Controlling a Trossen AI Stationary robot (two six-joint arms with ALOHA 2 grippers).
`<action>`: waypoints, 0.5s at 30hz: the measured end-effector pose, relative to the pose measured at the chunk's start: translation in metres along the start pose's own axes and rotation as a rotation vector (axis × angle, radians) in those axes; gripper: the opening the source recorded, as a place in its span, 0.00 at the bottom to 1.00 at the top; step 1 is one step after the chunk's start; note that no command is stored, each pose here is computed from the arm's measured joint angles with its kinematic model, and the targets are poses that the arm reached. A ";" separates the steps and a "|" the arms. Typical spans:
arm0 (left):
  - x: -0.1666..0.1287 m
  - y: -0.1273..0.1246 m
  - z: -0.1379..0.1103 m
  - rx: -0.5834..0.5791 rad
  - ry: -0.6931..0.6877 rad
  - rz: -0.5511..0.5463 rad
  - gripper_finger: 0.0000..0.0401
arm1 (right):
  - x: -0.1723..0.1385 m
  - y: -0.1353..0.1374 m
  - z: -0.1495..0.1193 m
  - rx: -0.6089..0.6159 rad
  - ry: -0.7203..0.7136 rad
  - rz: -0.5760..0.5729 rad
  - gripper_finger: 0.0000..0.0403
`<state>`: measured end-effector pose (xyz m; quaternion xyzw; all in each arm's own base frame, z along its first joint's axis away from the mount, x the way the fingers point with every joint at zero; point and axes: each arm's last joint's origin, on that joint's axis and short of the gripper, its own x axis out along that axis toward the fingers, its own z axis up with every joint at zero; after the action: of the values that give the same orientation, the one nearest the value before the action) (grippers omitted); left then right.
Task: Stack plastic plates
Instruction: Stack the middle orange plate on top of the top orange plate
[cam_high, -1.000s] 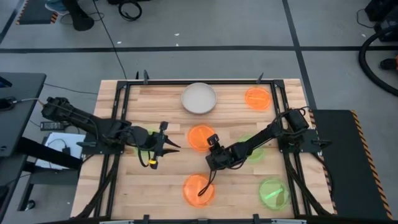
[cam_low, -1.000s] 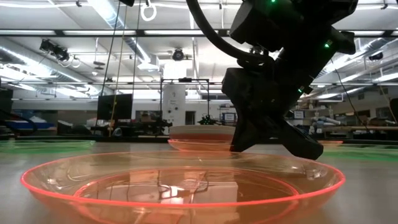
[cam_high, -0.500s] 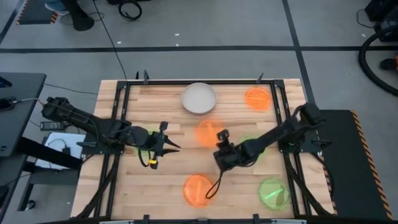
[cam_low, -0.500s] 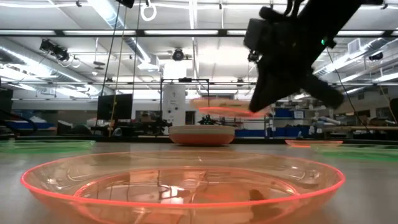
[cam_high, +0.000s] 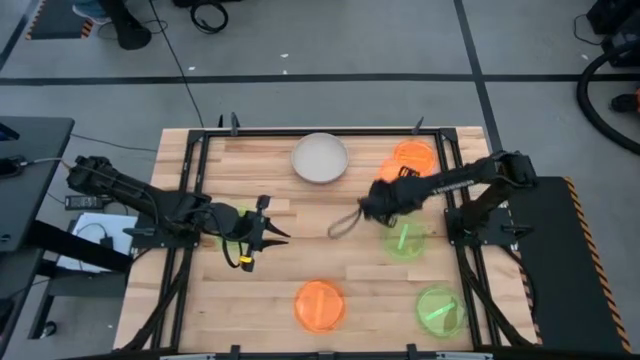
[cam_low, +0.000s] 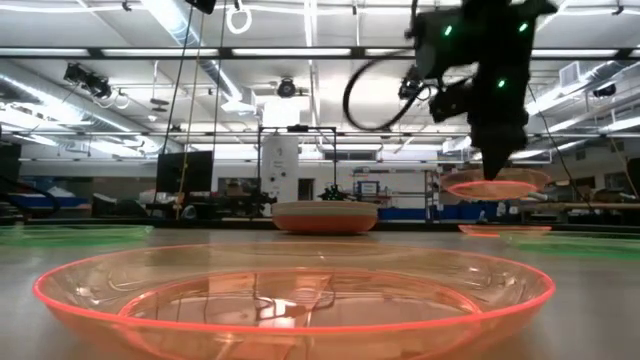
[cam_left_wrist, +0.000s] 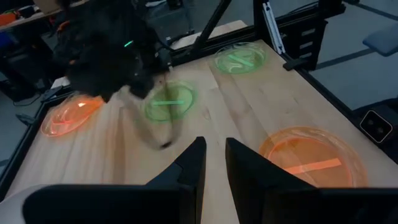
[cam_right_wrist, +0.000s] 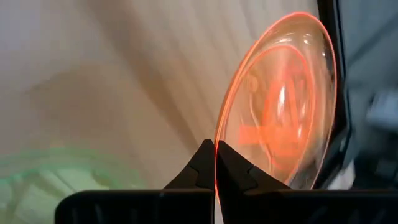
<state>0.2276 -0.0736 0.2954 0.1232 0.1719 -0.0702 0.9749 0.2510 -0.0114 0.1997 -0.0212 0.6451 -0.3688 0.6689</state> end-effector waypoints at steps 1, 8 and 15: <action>0.000 0.000 0.000 0.000 0.000 0.000 0.17 | 0.007 -0.006 0.003 0.053 0.027 -0.006 0.01; 0.000 0.000 0.000 0.001 0.000 0.000 0.17 | 0.049 -0.052 0.014 0.291 0.140 -0.125 0.01; 0.000 0.000 0.001 0.004 -0.005 0.001 0.17 | 0.083 -0.074 0.028 0.385 0.147 -0.115 0.02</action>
<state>0.2277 -0.0738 0.2960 0.1251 0.1692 -0.0704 0.9751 0.2327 -0.1211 0.1714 0.0969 0.6074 -0.5234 0.5897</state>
